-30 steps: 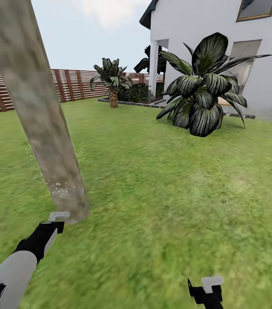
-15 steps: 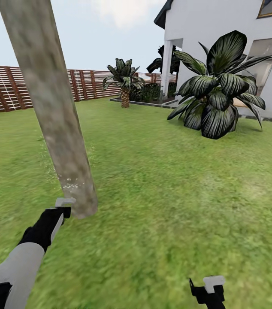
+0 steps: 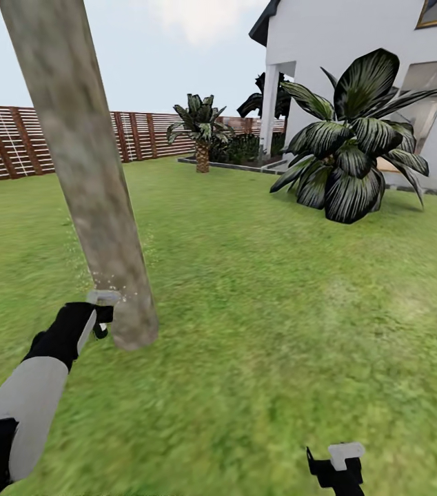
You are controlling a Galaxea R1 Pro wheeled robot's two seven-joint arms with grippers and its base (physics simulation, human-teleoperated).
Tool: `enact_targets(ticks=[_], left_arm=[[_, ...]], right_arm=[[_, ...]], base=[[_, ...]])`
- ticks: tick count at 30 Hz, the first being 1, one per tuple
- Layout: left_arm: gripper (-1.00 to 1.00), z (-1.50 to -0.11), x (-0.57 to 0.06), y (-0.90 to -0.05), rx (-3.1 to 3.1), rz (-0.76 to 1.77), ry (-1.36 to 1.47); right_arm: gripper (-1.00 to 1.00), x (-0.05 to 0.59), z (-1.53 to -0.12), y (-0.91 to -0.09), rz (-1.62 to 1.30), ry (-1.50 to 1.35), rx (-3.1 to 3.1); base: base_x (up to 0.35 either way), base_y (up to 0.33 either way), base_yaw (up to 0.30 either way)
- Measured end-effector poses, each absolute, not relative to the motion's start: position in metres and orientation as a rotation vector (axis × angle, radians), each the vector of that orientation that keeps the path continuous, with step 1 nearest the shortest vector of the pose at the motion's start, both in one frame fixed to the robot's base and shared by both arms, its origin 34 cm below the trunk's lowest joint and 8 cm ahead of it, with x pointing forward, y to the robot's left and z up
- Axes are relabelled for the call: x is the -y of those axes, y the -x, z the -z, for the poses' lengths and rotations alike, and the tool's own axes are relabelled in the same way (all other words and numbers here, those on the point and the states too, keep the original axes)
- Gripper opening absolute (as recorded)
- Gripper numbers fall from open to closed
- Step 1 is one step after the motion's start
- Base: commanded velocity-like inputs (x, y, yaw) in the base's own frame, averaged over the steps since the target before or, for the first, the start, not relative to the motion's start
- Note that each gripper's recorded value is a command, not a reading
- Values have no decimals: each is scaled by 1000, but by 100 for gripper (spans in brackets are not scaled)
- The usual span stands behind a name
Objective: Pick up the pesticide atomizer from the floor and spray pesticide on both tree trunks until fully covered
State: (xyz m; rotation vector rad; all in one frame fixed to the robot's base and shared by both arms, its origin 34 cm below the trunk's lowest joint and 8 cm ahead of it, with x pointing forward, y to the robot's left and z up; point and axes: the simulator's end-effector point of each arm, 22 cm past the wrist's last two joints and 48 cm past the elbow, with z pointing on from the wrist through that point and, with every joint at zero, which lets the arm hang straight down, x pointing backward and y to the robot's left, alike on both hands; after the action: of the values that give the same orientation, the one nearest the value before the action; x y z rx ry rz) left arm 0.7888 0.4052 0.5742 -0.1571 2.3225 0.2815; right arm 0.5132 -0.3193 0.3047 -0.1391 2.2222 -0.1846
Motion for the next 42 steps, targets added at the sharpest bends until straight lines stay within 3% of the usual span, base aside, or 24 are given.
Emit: enact_targets(ticks=[4,9,20,42], left_arm=[[-100,-596,-405,-799,-2336,-284,159],[-100,-609,-455,-793,-2332,-316,174],[-100,-625,-412,-808,-2309,-335,4],[-100,-633,-441,-801,-2304,-391,32]], right_arm=[[100,319,-305,-513,184,139,-2222],[100,319,-305,-513,184,140,-2222],[100,318,-305,-513,183,139,-2222],[100,319,-305,-513,184,140,-2223]], base=[[0,0,218],[0,0,18],[219,-39,99],[58,-265,7]])
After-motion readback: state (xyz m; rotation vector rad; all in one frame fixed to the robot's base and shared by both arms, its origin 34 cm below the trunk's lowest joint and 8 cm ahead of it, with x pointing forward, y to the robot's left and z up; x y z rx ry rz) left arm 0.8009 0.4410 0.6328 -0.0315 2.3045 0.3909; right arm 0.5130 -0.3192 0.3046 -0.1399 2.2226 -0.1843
